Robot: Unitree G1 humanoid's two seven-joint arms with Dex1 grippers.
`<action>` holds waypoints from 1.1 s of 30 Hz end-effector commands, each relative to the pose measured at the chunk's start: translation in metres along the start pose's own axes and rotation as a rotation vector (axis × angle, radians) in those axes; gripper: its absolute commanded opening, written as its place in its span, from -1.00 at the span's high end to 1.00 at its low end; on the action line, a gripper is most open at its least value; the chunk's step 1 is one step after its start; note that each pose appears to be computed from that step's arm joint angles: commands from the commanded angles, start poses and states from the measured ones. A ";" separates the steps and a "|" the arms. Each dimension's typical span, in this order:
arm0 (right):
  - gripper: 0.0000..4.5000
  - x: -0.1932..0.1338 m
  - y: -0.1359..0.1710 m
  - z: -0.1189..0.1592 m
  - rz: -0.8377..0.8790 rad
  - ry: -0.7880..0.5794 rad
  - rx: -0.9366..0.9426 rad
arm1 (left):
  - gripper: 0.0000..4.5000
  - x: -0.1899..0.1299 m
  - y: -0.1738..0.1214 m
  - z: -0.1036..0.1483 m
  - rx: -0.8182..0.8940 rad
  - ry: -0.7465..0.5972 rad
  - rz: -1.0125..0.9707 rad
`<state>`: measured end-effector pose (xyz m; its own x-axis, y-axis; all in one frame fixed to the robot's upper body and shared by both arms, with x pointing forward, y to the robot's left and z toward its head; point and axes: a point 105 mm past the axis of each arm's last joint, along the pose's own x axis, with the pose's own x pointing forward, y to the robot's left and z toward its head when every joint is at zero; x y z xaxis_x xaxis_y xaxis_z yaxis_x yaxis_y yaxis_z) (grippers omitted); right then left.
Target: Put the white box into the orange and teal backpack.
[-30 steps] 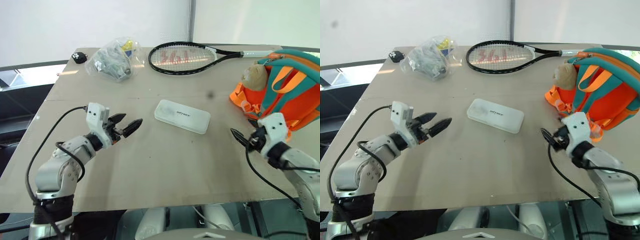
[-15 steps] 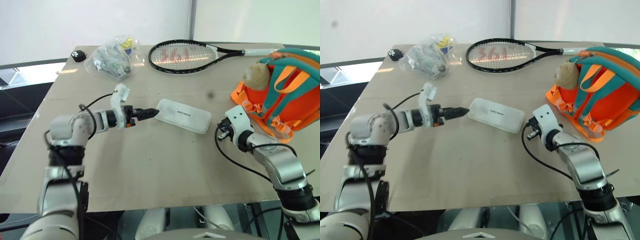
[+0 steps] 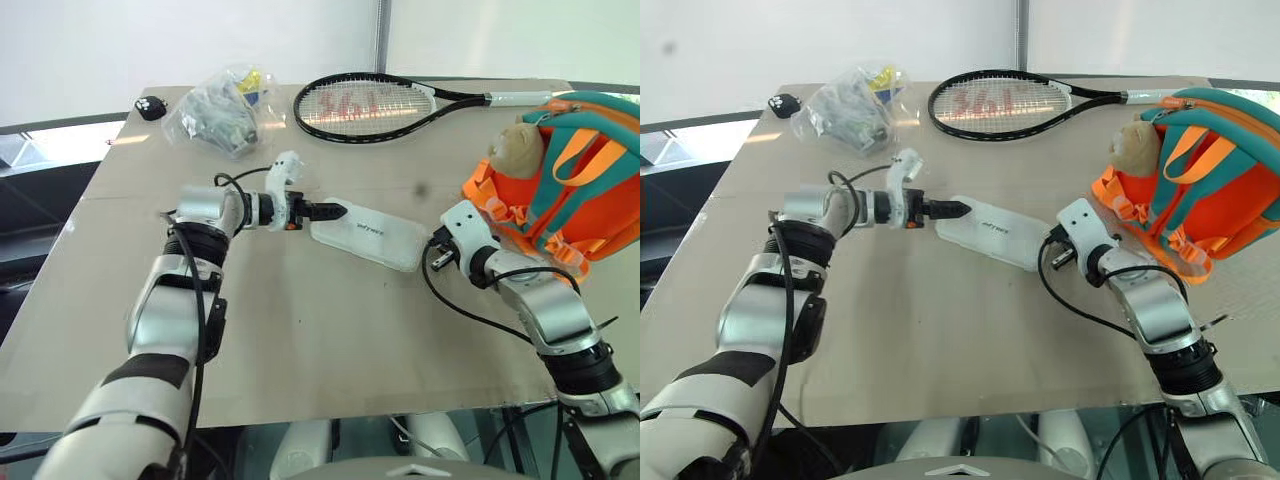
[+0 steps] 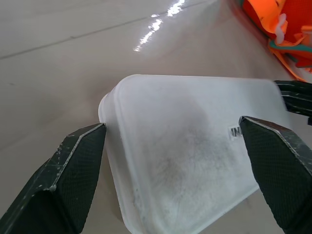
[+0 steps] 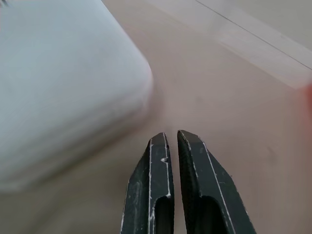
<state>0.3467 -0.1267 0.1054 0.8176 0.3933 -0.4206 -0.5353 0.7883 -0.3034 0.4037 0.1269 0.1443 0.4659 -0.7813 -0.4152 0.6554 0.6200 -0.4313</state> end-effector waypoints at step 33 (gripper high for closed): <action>0.94 -0.018 -0.017 0.014 0.052 -0.096 -0.173 | -1.00 -0.122 -0.028 -0.089 -0.317 -0.086 0.059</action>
<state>0.3459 -0.1402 0.1106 0.7849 0.4569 -0.4185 -0.6114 0.6803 -0.4042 0.2736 0.2112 0.1263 0.5709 -0.7022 -0.4254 0.3707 0.6828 -0.6296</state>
